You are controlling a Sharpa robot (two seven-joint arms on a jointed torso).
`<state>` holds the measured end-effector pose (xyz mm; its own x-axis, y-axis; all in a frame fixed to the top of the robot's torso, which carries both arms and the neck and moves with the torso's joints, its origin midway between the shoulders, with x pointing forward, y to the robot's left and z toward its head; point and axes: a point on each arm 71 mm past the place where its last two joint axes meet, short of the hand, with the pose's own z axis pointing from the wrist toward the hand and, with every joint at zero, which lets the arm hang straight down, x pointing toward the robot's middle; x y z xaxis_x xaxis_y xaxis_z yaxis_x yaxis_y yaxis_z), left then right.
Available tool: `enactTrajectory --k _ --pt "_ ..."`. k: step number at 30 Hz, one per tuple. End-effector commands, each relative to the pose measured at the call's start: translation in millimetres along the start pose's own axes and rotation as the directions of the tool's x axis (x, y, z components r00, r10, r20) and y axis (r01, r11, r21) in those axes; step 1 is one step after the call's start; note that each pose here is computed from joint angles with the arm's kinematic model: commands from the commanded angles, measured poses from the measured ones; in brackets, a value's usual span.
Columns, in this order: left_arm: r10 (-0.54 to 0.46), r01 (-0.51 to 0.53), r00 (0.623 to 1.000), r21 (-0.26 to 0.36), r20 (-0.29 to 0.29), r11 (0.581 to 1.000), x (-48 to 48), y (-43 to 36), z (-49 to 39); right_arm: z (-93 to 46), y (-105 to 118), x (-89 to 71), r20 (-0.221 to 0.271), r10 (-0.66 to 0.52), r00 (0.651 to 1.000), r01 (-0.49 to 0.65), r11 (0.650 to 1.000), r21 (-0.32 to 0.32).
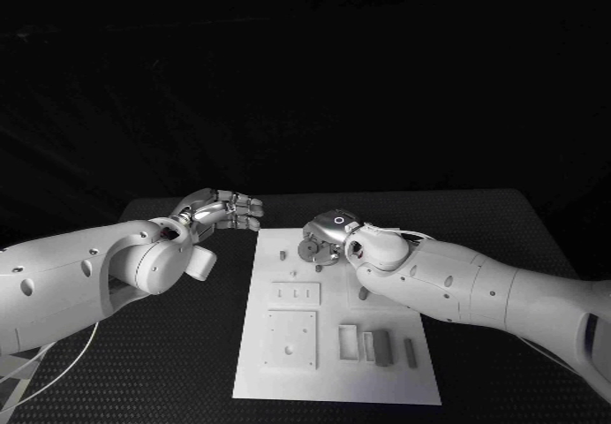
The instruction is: Assemble the parts on the task board
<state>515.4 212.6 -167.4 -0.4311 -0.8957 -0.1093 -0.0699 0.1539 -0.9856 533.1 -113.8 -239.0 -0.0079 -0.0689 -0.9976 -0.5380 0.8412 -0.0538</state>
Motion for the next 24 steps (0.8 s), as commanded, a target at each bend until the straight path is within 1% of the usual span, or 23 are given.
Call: enactTrajectory --k 1,4,10,13,17,21,23,24 --pt "-0.005 0.005 1.000 0.009 -0.004 1.000 0.3 -1.8 0.0 -0.7 -2 0.9 -0.005 0.017 1.000 -0.017 1.000 0.004" --pt "-0.005 0.005 1.000 0.009 -0.003 1.000 -0.1 -1.7 -0.1 -1.3 -2 0.1 0.002 0.042 0.999 -0.042 0.999 0.005" --pt "-0.004 0.004 1.000 0.008 -0.002 1.000 -0.7 -1.5 -0.1 -4.4 0 -2.9 0.035 0.080 0.996 -0.080 0.997 0.000" --pt "-0.005 0.005 1.000 0.008 -0.002 1.000 -0.7 -1.5 -0.2 -6.0 -2 -3.0 0.036 0.092 0.995 -0.092 0.996 0.004" --pt "-0.005 0.005 1.000 0.008 -0.001 1.000 -1.1 -1.4 -0.3 -7.6 -6 -1.0 0.018 0.109 0.994 -0.109 0.994 0.018" --pt "-0.004 0.004 1.000 0.007 0.000 1.000 -1.5 -1.3 -0.7 -7.0 -9 3.7 -0.036 0.089 0.995 -0.088 0.996 0.020" --pt "-0.005 0.005 1.000 0.007 -0.001 1.000 -1.2 -1.3 -0.5 -7.5 -10 4.3 -0.041 0.089 0.995 -0.089 0.996 0.024" --pt "-0.005 0.005 1.000 0.007 -0.002 1.000 -1.1 -1.3 -0.5 -8.2 -12 3.8 -0.031 0.090 0.995 -0.089 0.996 0.026"
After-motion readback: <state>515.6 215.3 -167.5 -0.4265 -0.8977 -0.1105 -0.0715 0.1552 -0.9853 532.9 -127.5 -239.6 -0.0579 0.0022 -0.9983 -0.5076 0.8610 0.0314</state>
